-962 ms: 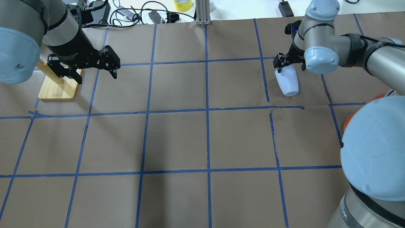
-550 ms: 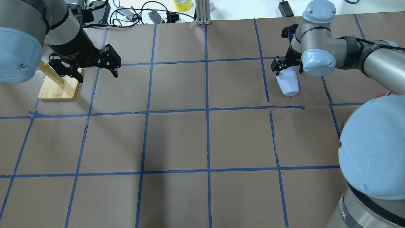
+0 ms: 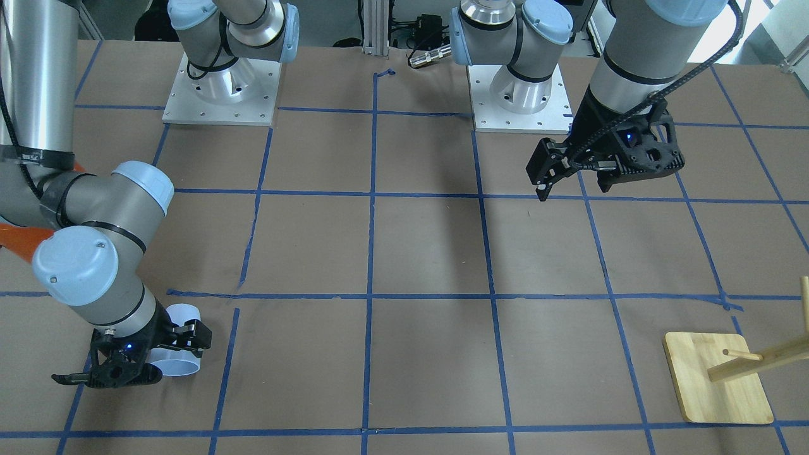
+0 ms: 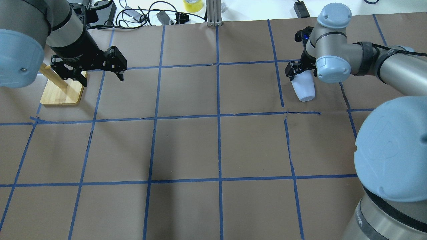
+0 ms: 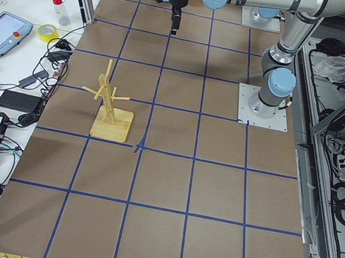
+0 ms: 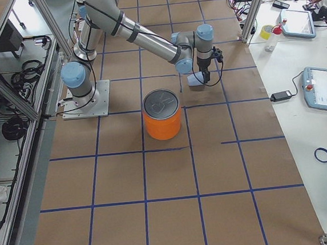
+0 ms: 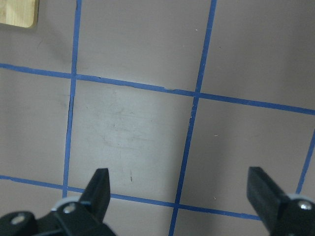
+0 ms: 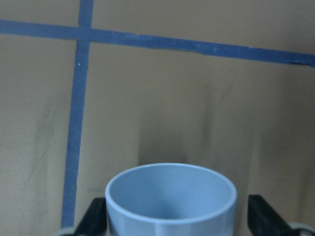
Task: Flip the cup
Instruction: 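Lift the white cup off the table with the right gripper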
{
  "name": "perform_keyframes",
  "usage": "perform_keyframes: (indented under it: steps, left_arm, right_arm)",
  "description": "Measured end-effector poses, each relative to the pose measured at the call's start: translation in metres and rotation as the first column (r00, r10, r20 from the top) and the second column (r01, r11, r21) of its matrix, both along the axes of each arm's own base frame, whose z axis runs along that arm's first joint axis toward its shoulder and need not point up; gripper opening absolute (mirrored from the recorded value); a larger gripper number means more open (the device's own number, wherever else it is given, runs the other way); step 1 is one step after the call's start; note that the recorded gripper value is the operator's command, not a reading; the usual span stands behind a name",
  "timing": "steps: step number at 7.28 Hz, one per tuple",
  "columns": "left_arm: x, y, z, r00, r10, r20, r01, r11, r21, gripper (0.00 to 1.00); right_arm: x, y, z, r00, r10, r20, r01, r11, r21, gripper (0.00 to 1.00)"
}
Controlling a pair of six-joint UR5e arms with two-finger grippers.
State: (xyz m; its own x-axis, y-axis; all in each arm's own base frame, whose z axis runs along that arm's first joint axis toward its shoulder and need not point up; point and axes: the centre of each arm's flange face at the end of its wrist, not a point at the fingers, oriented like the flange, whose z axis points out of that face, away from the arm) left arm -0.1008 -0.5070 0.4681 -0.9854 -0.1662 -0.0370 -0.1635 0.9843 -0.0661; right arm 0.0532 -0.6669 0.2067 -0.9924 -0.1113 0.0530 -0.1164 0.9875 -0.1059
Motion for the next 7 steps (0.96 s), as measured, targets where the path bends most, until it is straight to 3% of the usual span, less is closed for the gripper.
perform_keyframes:
  steps: [3, 4, 6, 7]
  left_arm:
    - [0.0001, 0.0039, 0.0028, 1.0, 0.002, -0.007, -0.002, 1.0, 0.002, 1.0]
    - [-0.0001, 0.0042, 0.0028, 1.0, 0.003, -0.008, -0.003, 1.0, 0.003, 1.0]
    - [0.0005, 0.0042, 0.0037, 1.0, 0.005, -0.005, -0.005, 1.0, 0.0, 1.0]
    - [0.0015, 0.004, 0.004, 1.0, 0.006, 0.0, -0.006, 1.0, -0.002, 1.0]
  right_arm:
    - [0.0009, 0.0026, -0.0105, 1.0, 0.02, -0.003, -0.02, 1.0, 0.009, 1.0]
    - [0.0012, 0.0036, -0.0124, 1.0, 0.027, -0.003, -0.026, 1.0, 0.013, 0.95]
    - [0.0013, 0.0036, -0.0137, 0.999, 0.049, -0.004, -0.049, 0.999, 0.015, 0.5]
    - [0.0012, 0.0022, -0.0135, 0.998, 0.068, -0.006, -0.068, 0.998, 0.013, 0.32]
